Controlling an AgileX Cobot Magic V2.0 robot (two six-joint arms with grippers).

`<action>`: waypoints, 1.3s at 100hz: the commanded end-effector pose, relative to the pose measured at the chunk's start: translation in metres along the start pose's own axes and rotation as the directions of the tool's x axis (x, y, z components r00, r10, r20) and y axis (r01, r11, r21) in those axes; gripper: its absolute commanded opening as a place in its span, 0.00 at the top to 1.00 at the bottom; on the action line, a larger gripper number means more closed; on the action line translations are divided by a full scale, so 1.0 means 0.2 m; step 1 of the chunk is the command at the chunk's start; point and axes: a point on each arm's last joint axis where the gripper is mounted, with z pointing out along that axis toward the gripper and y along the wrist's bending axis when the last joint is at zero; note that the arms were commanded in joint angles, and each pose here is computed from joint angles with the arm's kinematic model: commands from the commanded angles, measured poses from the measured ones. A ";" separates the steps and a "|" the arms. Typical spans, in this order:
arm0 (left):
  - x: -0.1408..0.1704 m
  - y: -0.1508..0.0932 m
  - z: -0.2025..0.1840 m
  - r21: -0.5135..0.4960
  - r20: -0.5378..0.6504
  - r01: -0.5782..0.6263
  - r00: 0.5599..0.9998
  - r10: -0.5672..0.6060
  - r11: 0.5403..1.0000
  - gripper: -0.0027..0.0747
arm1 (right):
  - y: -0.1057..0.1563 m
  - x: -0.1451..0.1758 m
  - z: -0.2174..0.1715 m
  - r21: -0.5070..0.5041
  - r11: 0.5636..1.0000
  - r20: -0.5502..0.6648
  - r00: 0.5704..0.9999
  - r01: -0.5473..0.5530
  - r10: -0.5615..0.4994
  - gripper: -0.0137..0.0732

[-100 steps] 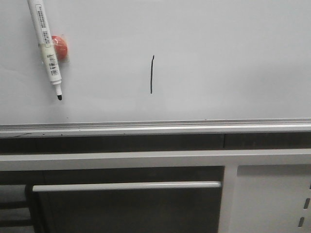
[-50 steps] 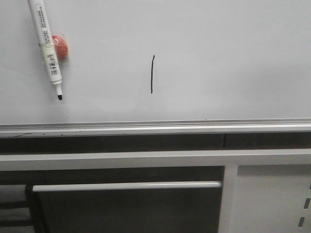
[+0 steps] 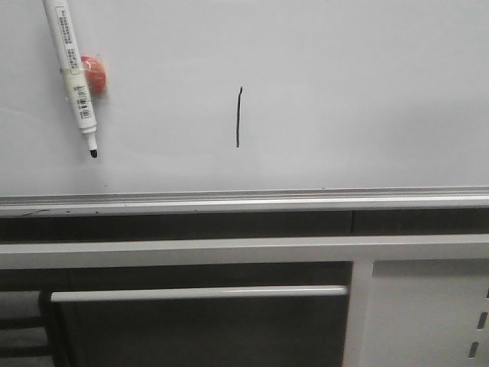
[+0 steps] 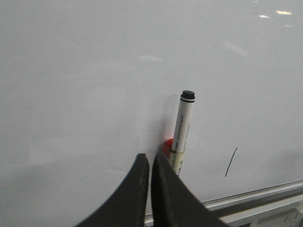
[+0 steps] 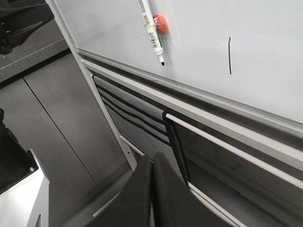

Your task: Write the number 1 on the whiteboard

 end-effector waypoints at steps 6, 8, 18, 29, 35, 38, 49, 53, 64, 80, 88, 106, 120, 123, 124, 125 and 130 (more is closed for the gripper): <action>-0.03 0.02 0.00 -0.060 -0.006 0.071 0.997 -0.071 0.996 0.99 | 0.00 -0.05 -0.01 0.012 1.000 0.038 0.999 -0.007 0.007 0.92; -0.02 0.02 -0.01 -0.059 -0.011 0.072 0.997 -0.073 0.996 0.99 | 0.00 -0.05 -0.01 0.012 1.000 0.038 0.999 -0.007 0.007 0.92; -0.01 0.02 -0.04 -0.041 -0.035 0.045 0.998 -0.046 0.998 0.99 | 0.00 -0.05 -0.01 0.012 1.000 0.038 0.999 -0.007 0.007 0.92; -0.02 0.00 -0.05 0.012 -0.015 -0.017 1.000 0.017 1.000 0.99 | 0.00 -0.05 -0.01 0.012 1.000 0.038 0.999 -0.007 0.007 0.92; -0.03 -0.01 -0.05 0.029 -0.003 -0.030 1.000 0.030 0.999 0.99 | 0.00 -0.05 -0.01 0.012 1.000 0.038 0.999 -0.007 0.007 0.92; -0.03 -0.02 -0.05 0.036 0.003 -0.039 0.999 0.039 0.999 0.99 | 0.00 -0.05 -0.01 0.012 1.000 0.038 0.999 -0.007 0.007 0.92; -0.03 -0.02 -0.05 0.045 0.014 -0.074 0.997 0.073 0.996 0.99 | 0.00 -0.05 -0.01 0.012 1.000 0.038 0.999 -0.007 0.007 0.92; -0.04 -0.02 -0.05 0.053 0.022 -0.090 0.996 0.089 0.995 0.99 | 0.00 -0.05 -0.01 0.012 1.000 0.038 0.999 -0.007 0.007 0.92; -0.04 -0.03 -0.05 0.073 0.035 -0.101 0.994 0.099 0.992 0.99 | 0.00 -0.05 -0.01 0.012 1.000 0.038 0.999 -0.007 0.007 0.92; 0.03 -0.04 -0.05 0.106 0.007 -0.096 0.995 0.096 0.990 0.99 | 0.00 -0.05 -0.01 0.012 1.000 0.038 0.999 -0.007 0.007 0.92; 0.05 -0.04 -0.04 0.109 0.018 -0.086 0.996 0.085 0.990 0.99 | 0.00 -0.05 -0.01 0.012 1.000 0.038 0.999 -0.007 0.007 0.92; 0.07 0.01 -0.04 -0.017 0.130 -0.119 0.984 0.120 0.993 0.99 | 0.00 -0.05 -0.01 0.012 1.000 0.038 0.999 -0.007 0.007 0.92; 0.13 0.06 -0.04 -0.132 0.105 -0.075 0.990 0.089 0.988 0.99 | 0.00 -0.05 -0.01 0.012 1.000 0.038 0.999 -0.007 0.007 0.92; 0.14 0.07 -0.04 -0.152 0.103 -0.077 0.990 0.093 0.985 0.99 | 0.00 -0.05 -0.01 0.012 1.000 0.038 0.999 -0.007 0.007 0.92; 0.15 0.07 -0.04 -0.164 0.101 -0.076 0.991 0.093 0.984 0.99 | 0.00 -0.05 -0.01 0.012 1.000 0.038 0.999 -0.007 0.007 0.92; 0.14 0.07 -0.04 -0.169 0.103 -0.073 0.990 0.091 0.983 0.99 | 0.00 -0.05 -0.01 0.012 1.000 0.038 0.999 -0.007 0.007 0.92; 0.16 0.09 -0.05 -0.212 0.102 -0.054 0.992 0.077 0.976 0.99 | 0.00 -0.05 -0.01 0.012 1.000 0.038 0.999 -0.007 0.007 0.92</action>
